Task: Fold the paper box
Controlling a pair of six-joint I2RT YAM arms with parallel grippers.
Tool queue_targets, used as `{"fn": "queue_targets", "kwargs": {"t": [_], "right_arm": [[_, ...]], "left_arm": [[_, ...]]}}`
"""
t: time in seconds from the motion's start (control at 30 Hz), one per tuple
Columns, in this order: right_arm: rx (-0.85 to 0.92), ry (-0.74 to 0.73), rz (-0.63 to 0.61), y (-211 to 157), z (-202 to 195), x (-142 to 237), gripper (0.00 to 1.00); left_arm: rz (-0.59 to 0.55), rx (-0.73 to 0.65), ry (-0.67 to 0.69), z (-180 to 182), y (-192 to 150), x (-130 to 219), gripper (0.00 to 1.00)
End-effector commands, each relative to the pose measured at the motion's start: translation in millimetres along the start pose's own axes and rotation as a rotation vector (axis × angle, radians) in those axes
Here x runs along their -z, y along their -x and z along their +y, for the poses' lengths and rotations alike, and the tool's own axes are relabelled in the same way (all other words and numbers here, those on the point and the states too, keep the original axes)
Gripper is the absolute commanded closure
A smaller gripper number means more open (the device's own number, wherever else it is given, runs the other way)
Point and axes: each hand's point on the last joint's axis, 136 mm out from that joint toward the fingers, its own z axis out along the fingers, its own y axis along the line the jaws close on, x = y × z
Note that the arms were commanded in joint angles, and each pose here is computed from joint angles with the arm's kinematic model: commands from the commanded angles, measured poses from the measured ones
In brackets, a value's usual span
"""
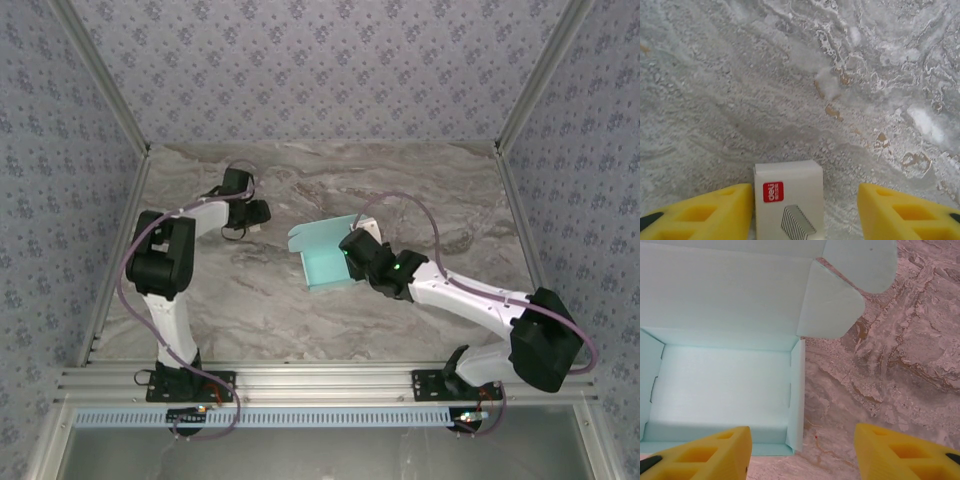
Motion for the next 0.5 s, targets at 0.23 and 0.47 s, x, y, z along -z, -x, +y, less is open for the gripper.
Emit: {"fn": "queue_targets", "kwargs": {"t": [0.23,0.47], "right_arm": [[0.002,-0.017,-0.002,-3,-6,-2,0.42],[0.007,-0.015,0.005,-2,-4,-5,0.42]], "left_arm": [[0.110,-0.145,0.096,3,-30,-1,0.48],[0.124,-0.192,0.144,9,-34,-3,0.59]]}}
